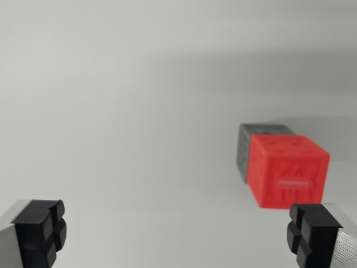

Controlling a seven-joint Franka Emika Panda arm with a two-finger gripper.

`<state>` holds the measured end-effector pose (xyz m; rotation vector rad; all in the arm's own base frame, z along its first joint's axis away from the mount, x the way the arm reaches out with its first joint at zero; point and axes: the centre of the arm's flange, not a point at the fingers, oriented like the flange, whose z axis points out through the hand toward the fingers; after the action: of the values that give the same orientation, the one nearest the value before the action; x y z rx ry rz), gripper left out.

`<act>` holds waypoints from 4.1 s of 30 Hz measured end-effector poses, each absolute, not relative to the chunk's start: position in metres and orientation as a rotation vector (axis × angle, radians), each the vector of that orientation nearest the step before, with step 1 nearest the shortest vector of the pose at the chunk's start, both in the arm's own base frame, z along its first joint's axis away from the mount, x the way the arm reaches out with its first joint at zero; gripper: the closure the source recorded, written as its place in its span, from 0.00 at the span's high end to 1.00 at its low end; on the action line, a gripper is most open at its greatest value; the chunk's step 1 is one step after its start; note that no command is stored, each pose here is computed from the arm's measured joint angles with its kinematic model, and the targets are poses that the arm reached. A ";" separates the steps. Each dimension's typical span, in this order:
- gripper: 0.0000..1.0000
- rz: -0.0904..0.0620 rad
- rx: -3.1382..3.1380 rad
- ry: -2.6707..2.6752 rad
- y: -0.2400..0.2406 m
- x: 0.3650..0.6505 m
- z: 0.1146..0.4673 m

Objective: Destack cube

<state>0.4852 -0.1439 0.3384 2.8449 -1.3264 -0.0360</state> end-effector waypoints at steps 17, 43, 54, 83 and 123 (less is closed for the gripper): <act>1.00 -0.017 2.842 -1.334 -0.196 0.451 0.309; 1.00 -0.010 2.838 -1.339 -0.236 0.427 0.229; 1.00 -0.010 2.839 -1.338 -0.235 0.426 0.191; 0.00 -0.007 2.841 -1.336 -0.235 0.425 0.169; 0.00 -0.002 2.842 -1.338 -0.235 0.426 0.183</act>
<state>0.4261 -0.2351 0.1832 2.8417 -1.3377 -0.0022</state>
